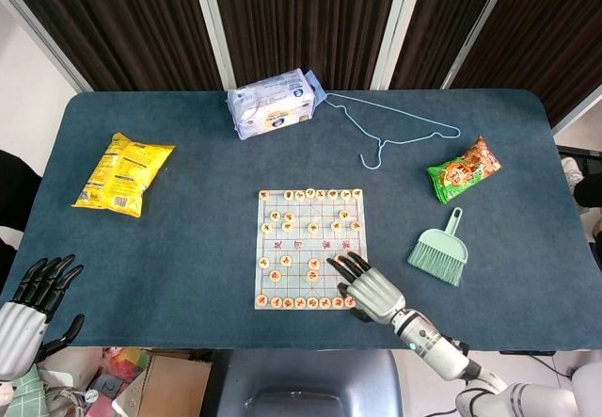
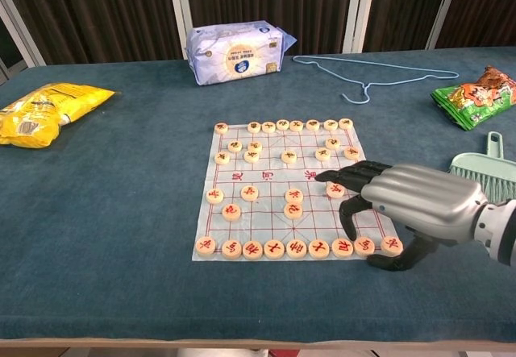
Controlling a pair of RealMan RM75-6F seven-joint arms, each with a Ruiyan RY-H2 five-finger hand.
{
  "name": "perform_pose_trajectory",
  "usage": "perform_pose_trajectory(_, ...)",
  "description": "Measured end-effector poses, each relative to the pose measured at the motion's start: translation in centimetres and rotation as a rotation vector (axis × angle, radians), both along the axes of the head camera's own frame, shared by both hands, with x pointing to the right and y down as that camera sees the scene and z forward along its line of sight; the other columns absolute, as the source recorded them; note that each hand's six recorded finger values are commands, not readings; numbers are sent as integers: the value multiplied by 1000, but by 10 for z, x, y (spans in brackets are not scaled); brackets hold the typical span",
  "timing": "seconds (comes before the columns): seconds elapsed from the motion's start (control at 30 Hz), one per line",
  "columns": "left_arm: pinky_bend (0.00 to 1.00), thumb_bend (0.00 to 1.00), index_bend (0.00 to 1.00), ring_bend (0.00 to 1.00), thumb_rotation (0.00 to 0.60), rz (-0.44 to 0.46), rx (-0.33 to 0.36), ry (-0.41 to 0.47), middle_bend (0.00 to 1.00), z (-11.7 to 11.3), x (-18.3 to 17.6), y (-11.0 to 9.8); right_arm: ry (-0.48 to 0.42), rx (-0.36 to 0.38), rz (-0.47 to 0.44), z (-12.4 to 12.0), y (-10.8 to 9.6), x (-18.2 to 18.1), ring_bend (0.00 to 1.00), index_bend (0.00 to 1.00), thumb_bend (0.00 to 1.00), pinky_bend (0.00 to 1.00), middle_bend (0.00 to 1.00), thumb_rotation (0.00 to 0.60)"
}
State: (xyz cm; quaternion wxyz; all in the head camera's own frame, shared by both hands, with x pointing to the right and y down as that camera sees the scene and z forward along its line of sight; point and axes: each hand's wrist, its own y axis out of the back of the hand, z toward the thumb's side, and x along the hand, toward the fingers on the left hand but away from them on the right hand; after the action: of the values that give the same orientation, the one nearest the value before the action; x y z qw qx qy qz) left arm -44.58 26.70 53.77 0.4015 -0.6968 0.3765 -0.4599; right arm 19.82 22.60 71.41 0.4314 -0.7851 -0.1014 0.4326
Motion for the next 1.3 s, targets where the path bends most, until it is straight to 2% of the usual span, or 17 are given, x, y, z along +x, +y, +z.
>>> perform_pose_trajectory(0.43, 73, 407, 0, 0, 600, -3, 4, 0, 0, -1, -1, 0, -8, 34, 16, -7, -3, 4, 0, 642, 440, 0, 94, 600)
perform_pose_trajectory(0.77, 73, 406, 0, 0, 600, -5, 2, -2, 0, -1, -1, 0, -51, 51, 82, -16, -26, -2, 0, 641, 439, 0, 95, 600)
perform_pose_trajectory(1.0, 73, 406, 0, 0, 600, -7, 4, -3, 0, -1, -2, 0, -25, 57, 88, -7, -40, -14, 0, 641, 440, 0, 95, 600)
perform_pose_trajectory(1.3, 73, 406, 0, 0, 600, -12, 2, -4, 0, -1, -3, -1, 26, 38, 97, 11, -47, -23, 0, 640, 440, 0, 96, 600)
